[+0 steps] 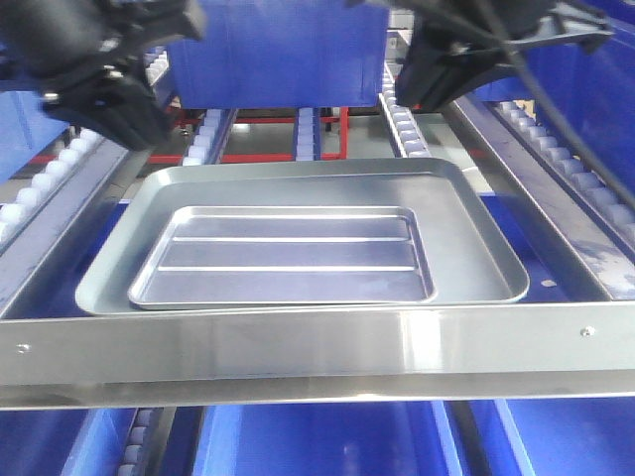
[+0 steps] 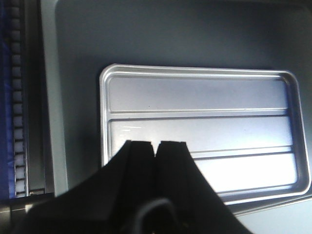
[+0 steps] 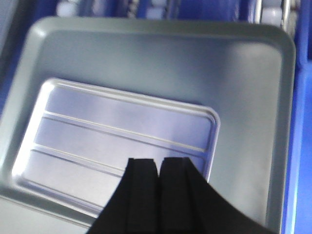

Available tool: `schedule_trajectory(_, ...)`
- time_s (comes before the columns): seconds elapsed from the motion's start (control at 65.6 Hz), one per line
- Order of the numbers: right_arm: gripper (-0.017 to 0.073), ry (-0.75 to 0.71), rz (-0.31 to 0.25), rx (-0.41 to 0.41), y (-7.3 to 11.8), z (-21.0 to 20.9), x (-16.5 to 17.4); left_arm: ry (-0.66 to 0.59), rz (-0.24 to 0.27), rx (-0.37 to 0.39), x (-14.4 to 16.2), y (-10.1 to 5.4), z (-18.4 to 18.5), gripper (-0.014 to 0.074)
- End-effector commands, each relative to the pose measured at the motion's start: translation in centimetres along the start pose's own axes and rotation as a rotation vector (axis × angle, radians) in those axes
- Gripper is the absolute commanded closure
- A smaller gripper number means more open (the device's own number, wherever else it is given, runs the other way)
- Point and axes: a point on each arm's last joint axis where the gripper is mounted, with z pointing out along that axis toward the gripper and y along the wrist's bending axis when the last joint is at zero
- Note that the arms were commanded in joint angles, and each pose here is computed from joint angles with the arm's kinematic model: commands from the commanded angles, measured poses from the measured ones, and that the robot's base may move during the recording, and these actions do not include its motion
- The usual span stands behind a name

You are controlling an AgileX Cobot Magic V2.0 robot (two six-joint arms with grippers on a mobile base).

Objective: Grab silver tray and stack on right shelf

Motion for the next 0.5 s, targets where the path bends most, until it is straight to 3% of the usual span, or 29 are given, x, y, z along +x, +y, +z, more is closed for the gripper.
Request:
schedule_trajectory(0.0, 0.051, -0.234, -0.082, -0.133, 0.5, -3.5, -0.9, -0.206, 0.03, 0.064, -0.2, -0.2, -3.3, 0.0687)
schedule_trajectory(0.076, 0.051, -0.319, -0.141, -0.202, 0.3, -5.1, 0.7, -0.274, 0.075, 0.075, 1.7, 0.5, -4.9, 0.068)
schedule_trajectory(0.183, 0.051, -0.427, -0.222, -0.296, 0.0, -7.6, 2.9, -0.381, 0.182, 0.08, 4.4, 1.5, -7.4, 0.068)
schedule_trajectory(0.244, 0.051, -0.459, -0.26, -0.325, -0.3, -8.8, 4.2, -0.437, 0.253, 0.081, 6.0, 2.0, -8.8, 0.0682)
schedule_trajectory(0.305, 0.051, -0.476, -0.291, -0.333, -0.8, -10.0, 5.6, -0.481, 0.293, 0.083, 7.6, 2.5, -10.4, 0.0682)
schedule_trajectory(0.488, 0.051, -0.564, -0.298, -0.35, -2.4, -13.6, 9.1, -0.549, 0.289, 0.07, 12.1, 4.3, -15.2, 0.0683)
